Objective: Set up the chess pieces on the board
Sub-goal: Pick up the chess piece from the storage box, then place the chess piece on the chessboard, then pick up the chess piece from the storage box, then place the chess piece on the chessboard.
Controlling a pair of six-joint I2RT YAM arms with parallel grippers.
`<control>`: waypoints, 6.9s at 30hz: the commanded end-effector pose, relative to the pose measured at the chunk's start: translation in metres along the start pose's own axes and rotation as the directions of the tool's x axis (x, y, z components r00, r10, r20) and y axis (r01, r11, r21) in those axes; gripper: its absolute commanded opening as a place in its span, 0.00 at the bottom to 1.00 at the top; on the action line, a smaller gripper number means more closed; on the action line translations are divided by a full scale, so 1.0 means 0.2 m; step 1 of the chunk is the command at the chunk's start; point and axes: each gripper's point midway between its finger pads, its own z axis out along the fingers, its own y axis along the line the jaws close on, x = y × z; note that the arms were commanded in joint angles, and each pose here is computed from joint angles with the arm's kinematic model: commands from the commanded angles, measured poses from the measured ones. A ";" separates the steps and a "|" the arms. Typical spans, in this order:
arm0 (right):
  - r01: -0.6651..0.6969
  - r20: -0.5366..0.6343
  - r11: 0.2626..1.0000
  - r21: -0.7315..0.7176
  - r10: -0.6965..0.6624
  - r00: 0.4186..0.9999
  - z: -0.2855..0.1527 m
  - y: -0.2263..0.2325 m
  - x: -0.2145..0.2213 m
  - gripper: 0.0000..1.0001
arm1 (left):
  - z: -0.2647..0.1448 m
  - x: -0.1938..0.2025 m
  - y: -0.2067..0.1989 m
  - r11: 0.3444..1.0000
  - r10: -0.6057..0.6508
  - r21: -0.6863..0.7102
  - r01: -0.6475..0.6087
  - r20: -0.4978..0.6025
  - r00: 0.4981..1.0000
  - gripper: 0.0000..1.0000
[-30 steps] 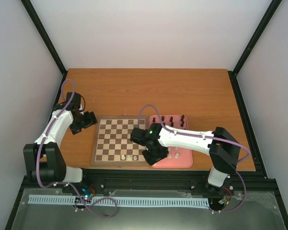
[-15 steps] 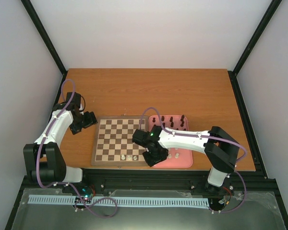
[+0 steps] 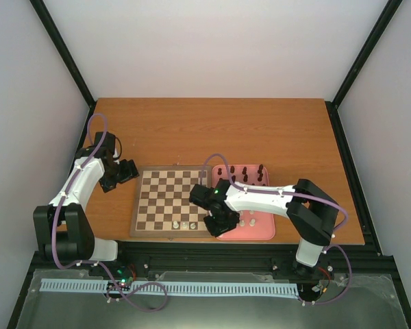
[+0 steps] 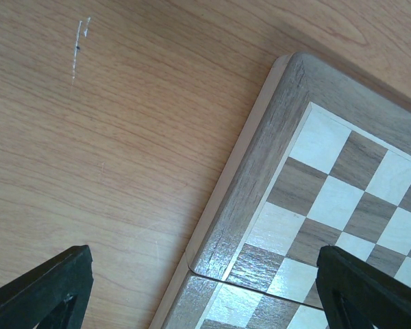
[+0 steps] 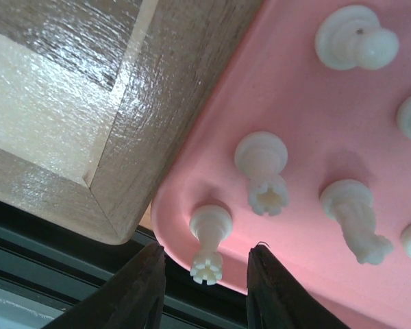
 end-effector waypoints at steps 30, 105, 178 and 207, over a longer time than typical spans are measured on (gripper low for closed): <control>0.050 0.065 0.999 -0.012 -0.050 0.997 -0.29 0.12 -0.18 0.08 | 0.00 -0.04 -0.01 1.000 0.015 0.004 -0.015 0.016 1.000 1.00; 0.013 0.055 0.998 0.066 -0.017 0.998 -0.22 0.00 -0.14 0.39 | 0.01 -0.04 -0.01 1.000 0.017 0.000 -0.017 0.010 1.000 1.00; 0.048 0.122 0.999 0.007 -0.049 0.991 -0.41 0.05 -0.31 0.09 | -0.06 -0.07 -0.05 1.000 0.011 0.028 -0.012 0.029 1.000 1.00; 0.429 0.325 0.884 -0.187 -0.356 0.876 -0.49 0.92 -0.72 0.09 | -1.10 -0.38 0.01 0.987 -0.151 0.052 0.149 0.583 0.798 1.00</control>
